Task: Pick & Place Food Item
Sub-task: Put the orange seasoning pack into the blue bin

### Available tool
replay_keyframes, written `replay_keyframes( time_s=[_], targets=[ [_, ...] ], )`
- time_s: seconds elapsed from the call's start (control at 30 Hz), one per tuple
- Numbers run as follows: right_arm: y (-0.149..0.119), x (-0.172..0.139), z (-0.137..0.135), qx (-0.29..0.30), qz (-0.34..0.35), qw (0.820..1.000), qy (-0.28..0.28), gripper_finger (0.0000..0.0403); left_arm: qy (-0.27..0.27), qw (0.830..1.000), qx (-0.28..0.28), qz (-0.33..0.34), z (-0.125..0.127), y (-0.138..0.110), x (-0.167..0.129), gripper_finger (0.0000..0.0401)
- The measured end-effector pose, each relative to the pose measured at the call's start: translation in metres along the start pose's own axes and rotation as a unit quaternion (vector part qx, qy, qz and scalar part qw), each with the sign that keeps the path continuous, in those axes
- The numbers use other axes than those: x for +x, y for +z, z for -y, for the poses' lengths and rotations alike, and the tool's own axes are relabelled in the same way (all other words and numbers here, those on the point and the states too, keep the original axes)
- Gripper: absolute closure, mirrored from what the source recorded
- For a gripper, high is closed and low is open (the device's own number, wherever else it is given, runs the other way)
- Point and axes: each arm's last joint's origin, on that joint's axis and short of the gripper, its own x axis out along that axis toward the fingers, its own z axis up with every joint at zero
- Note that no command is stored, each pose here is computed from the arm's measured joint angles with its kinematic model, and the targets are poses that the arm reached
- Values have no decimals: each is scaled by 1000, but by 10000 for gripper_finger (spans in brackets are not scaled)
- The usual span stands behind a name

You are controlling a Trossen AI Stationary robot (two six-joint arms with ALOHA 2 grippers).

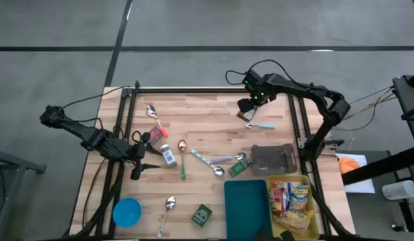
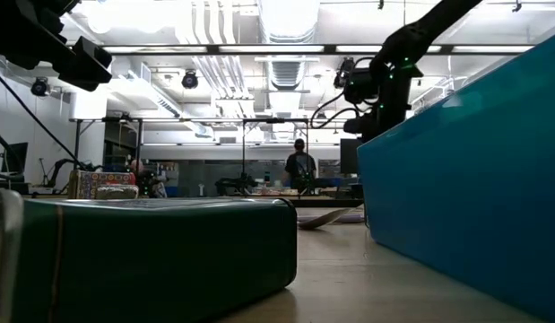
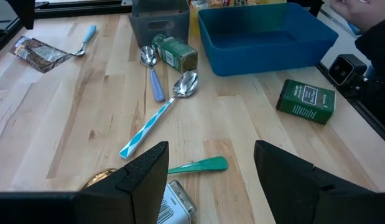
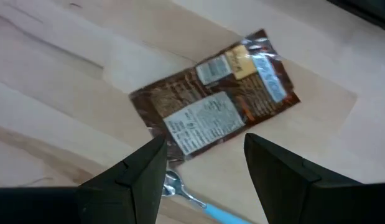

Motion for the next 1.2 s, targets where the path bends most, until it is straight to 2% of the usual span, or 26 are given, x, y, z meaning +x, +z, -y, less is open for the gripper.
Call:
replay_keyframes(
  time_s=[0.23,0.43,0.7,0.93,1.2],
  targets=[
    [-7,5,-20,-33,-9,999,7,189,0,1000,0,0,0,0,0,160],
    [-14,11,-28,-46,-9,998,-32,189,0,1000,0,0,0,0,0,160],
    [-20,18,-23,5,-18,999,-48,189,0,1000,0,0,0,0,0,160],
    [-30,28,-17,110,-34,991,-61,189,0,1000,0,0,0,0,0,160],
    [-26,32,-16,143,-15,989,-45,189,0,1000,0,0,0,0,0,160]
  ],
)
